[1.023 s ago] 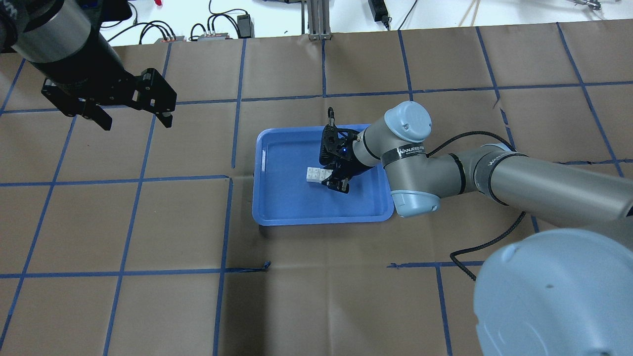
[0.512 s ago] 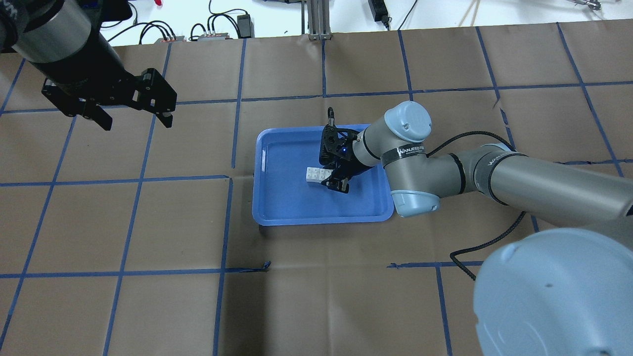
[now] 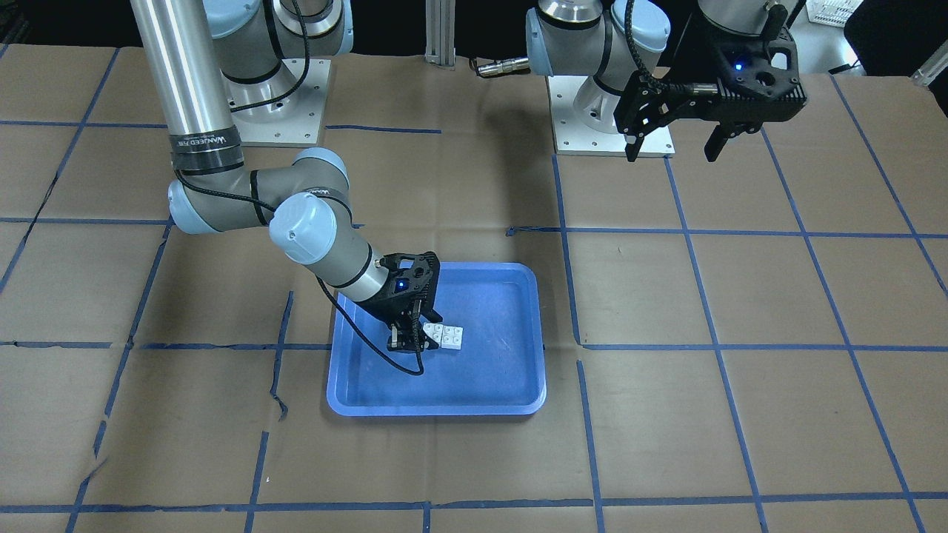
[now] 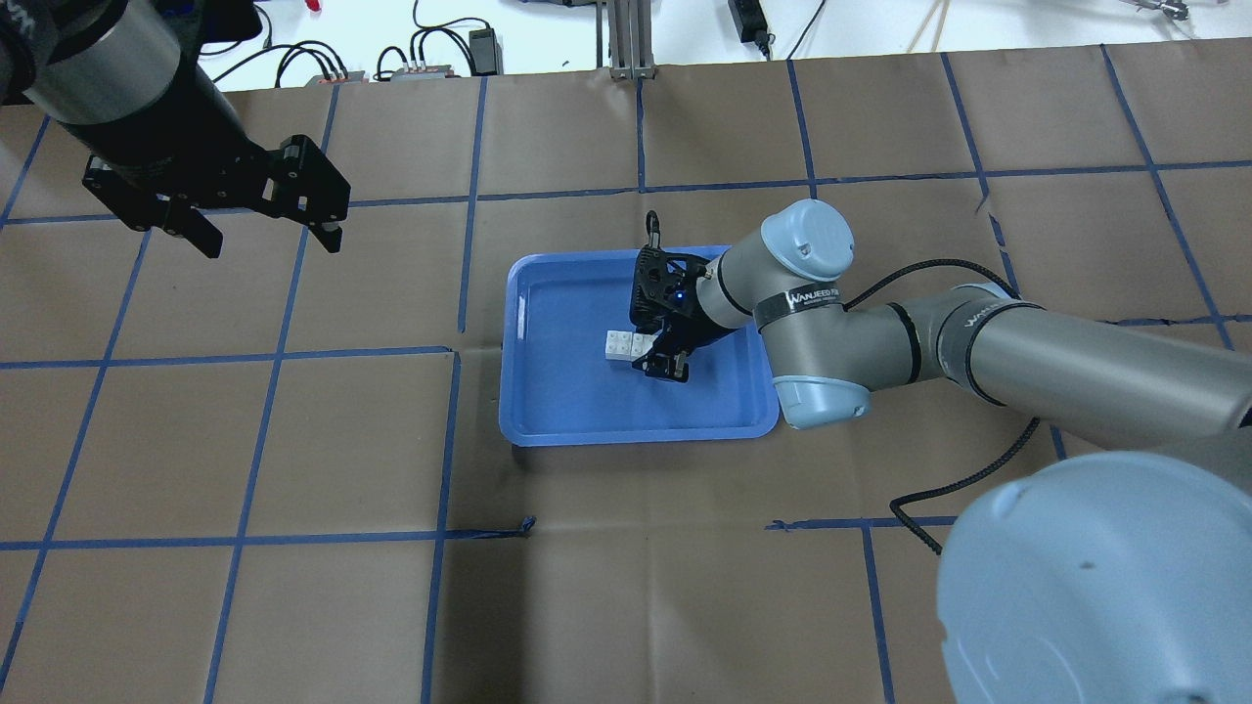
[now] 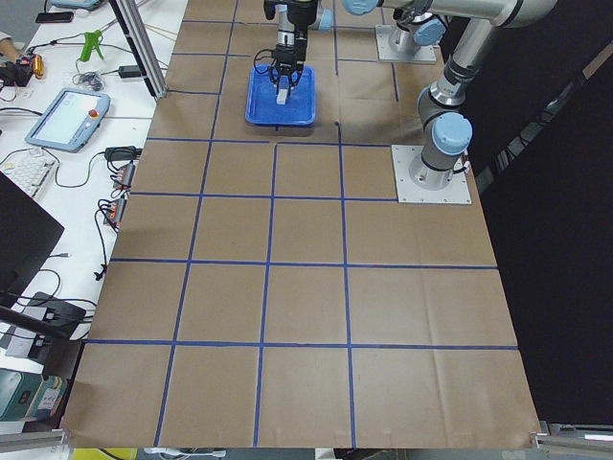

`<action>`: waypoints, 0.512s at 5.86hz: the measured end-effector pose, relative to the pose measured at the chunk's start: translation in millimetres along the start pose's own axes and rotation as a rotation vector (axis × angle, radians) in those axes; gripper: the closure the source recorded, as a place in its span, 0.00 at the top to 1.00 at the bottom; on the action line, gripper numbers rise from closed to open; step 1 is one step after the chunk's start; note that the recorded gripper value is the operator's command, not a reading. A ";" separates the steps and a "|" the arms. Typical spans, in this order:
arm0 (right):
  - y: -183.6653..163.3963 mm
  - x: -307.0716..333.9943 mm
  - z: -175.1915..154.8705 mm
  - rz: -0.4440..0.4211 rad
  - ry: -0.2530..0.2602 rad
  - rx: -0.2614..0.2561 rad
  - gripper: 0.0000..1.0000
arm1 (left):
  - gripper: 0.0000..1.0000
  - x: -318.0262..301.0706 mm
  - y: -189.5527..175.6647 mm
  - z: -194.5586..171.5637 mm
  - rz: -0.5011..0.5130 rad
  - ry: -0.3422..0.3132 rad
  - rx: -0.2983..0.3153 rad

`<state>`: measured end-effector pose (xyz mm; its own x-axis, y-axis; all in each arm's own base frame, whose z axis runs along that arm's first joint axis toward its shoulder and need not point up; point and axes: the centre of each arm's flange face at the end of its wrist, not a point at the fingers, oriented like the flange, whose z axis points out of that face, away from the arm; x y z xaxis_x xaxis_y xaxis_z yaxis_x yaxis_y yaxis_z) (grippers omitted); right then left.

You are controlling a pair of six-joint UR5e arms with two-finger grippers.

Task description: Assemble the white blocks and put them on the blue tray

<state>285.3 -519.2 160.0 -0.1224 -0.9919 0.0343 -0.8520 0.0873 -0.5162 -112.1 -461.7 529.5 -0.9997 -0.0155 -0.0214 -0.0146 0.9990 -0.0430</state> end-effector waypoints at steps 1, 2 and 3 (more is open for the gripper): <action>-0.5 0.5 -0.4 0.001 0.000 0.001 1.00 | 0.99 0.0 0.0 0.0 0.000 0.000 0.000; -2.2 2.6 -3.5 0.009 0.007 -0.003 1.00 | 0.99 0.0 0.0 0.0 0.000 -0.001 0.000; -6.7 8.0 -11.8 0.018 0.024 -0.008 1.00 | 0.99 0.0 0.0 0.0 0.000 0.000 0.000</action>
<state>284.0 -526.7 173.9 -0.1500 -0.9876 0.0459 -0.8537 0.1060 -0.5100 -112.2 -461.6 529.5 -0.9996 -0.0154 -0.0217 -0.0145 0.9990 -0.0430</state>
